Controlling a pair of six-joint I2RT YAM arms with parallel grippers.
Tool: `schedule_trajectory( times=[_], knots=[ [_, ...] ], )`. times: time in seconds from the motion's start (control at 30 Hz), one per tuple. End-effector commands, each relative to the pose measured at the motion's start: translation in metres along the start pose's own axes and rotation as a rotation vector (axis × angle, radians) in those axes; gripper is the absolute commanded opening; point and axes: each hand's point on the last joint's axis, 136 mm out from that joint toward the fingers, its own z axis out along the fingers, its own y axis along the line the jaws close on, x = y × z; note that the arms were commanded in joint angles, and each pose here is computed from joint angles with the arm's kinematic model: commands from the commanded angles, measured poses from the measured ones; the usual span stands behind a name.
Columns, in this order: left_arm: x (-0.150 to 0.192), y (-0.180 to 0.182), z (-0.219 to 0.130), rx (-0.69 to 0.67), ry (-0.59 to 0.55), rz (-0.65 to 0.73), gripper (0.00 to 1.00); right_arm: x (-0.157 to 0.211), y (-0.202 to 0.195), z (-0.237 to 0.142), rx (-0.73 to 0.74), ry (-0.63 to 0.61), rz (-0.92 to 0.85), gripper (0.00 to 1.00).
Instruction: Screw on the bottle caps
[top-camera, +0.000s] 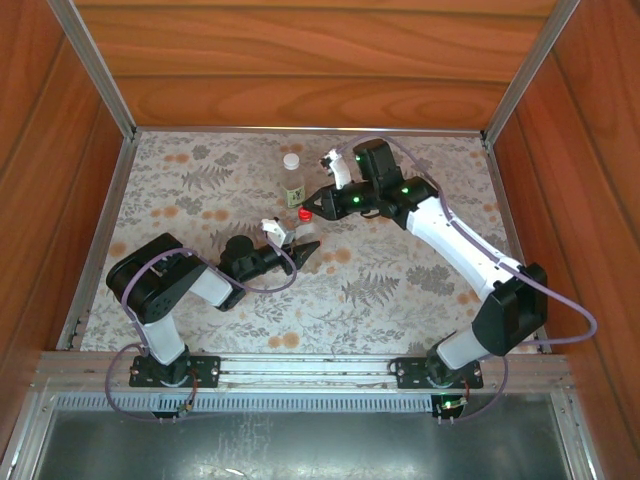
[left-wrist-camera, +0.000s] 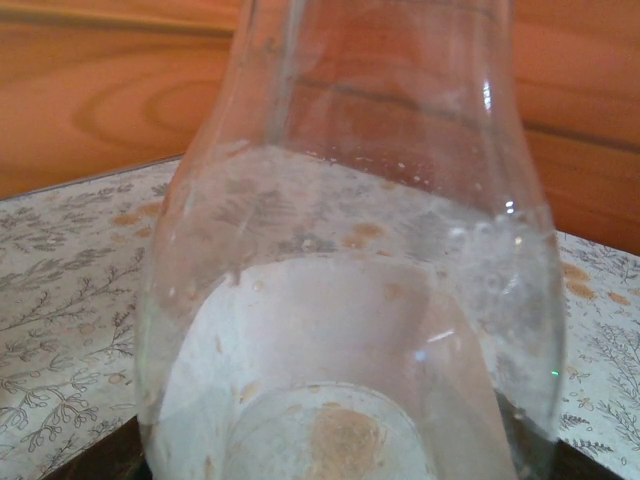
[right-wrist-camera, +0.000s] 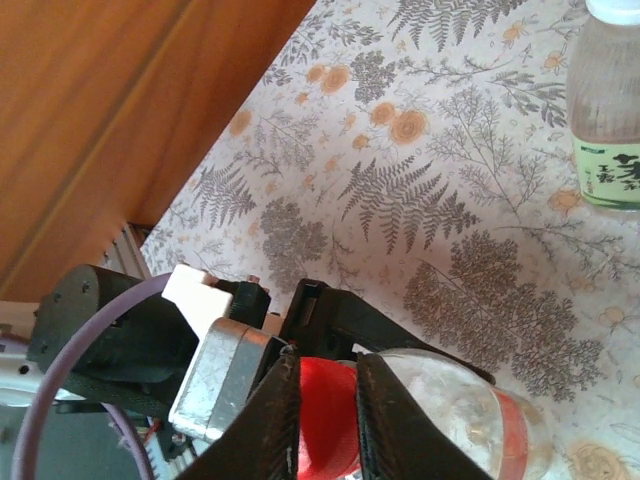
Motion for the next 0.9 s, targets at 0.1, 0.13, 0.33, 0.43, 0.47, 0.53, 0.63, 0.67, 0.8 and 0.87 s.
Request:
schedule_trajectory(
  times=[0.1, 0.13, 0.33, 0.43, 0.47, 0.53, 0.63, 0.67, 0.8, 0.87],
  knots=[
    [0.002, 0.005, 0.001, -0.011, 0.003, -0.031, 0.54, 0.028, 0.013, -0.011, -0.070, 0.042, 0.033, 0.16],
    [0.002, 0.006, 0.001, -0.014, 0.003, -0.033, 0.54, 0.032, 0.015, -0.012, -0.076, 0.046, 0.043, 0.15],
    [0.002, 0.008, 0.001, -0.016, 0.003, -0.033, 0.53, 0.041, 0.028, -0.021, -0.103, 0.042, 0.048, 0.15],
    [0.003, 0.007, 0.001, -0.012, 0.007, -0.026, 0.53, 0.033, 0.022, -0.026, -0.047, 0.003, 0.027, 0.17],
    [0.004, 0.008, 0.001, -0.013, 0.010, -0.024, 0.53, 0.030, 0.018, -0.028, -0.022, -0.011, 0.016, 0.22],
    [0.005, 0.007, 0.001, -0.006, 0.014, -0.017, 0.53, 0.023, 0.012, -0.029, 0.020, -0.042, -0.035, 0.37],
    [0.007, -0.001, 0.001, 0.048, 0.028, -0.004, 0.53, 0.018, 0.006, -0.034, 0.069, -0.078, -0.210, 0.56],
    [0.008, -0.005, 0.001, 0.079, 0.038, 0.002, 0.53, 0.017, 0.006, -0.036, 0.075, -0.089, -0.288, 0.60],
    [0.011, -0.021, 0.000, 0.207, 0.090, 0.016, 0.53, 0.020, 0.021, -0.042, 0.019, -0.094, -0.637, 0.71],
    [0.010, -0.029, -0.002, 0.275, 0.110, 0.024, 0.53, 0.026, 0.033, -0.043, -0.043, -0.091, -0.813, 0.76]
  ],
)
